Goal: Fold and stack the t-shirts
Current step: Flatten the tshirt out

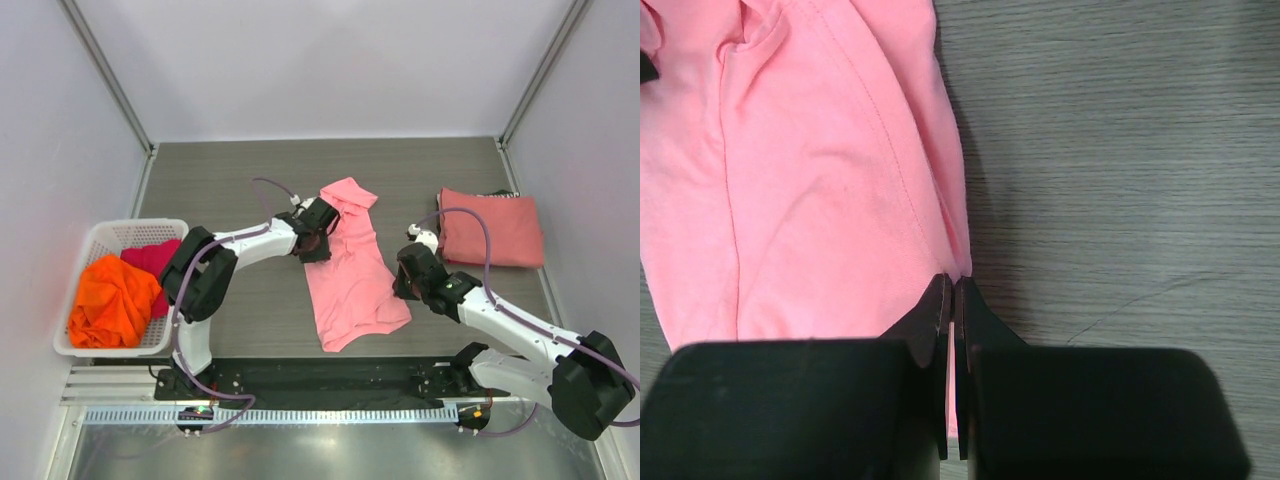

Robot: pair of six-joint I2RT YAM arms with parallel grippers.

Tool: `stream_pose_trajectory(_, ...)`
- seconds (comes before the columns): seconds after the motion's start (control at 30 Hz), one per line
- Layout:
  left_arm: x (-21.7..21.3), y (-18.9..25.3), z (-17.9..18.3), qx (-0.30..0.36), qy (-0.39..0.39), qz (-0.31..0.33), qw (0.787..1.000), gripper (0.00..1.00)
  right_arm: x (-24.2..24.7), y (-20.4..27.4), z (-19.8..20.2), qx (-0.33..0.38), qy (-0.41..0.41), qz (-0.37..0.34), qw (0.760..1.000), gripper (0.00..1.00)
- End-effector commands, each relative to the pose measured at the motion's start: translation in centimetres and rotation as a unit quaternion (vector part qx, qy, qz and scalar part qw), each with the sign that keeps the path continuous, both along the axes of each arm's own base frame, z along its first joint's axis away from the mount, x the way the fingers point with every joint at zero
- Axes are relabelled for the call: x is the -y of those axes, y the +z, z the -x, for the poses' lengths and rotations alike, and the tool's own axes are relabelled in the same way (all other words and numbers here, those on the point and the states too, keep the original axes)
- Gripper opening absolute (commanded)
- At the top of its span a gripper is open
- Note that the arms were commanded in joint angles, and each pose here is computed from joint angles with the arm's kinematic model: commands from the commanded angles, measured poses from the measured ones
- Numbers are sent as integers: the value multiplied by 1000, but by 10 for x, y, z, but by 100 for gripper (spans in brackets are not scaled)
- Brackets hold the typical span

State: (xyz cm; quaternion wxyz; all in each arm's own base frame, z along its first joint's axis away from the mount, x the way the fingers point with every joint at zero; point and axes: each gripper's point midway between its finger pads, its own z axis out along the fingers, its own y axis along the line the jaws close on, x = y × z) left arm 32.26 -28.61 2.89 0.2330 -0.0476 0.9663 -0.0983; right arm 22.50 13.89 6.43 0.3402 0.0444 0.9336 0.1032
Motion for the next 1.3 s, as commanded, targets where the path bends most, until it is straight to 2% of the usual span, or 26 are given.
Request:
stream_pose_trajectory(0.0,3,12,-26,33,14,8,999,32,-1,11,-6,20,0,-7,1000,1)
stream_pose_trajectory(0.1,1,14,-31,40,16,3,999,24,-1,10,-6,18,-1,-7,1000,1)
stream_pose_trajectory(0.13,0,12,-32,37,15,2,999,15,-1,10,-6,18,-1,-5,1000,1)
stream_pose_trajectory(0.23,-2,16,-38,37,15,4,999,0,0,10,-8,18,-2,0,1000,1)
stream_pose_trajectory(0.4,-30,44,-48,56,32,9,998,0,2,12,-16,23,-9,18,1000,4)
stream_pose_trajectory(0.53,-72,70,-51,75,61,-15,995,0,6,9,-20,19,-18,33,999,3)
stream_pose_trajectory(0.77,-141,115,-45,105,119,6,987,0,20,34,-31,56,-50,45,996,5)
stream_pose_trajectory(0.9,-200,147,-34,128,183,14,975,0,34,59,-44,82,-72,63,992,4)
stream_pose_trajectory(0.97,-235,169,-25,159,240,6,958,0,43,79,-54,96,-83,74,989,4)
stream_pose_trajectory(1.13,-255,183,-1,188,287,-2,939,0,39,96,-58,100,-60,66,991,7)
stream_pose_trajectory(1.27,-264,173,19,188,306,-6,933,0,21,63,-44,53,-11,41,998,15)
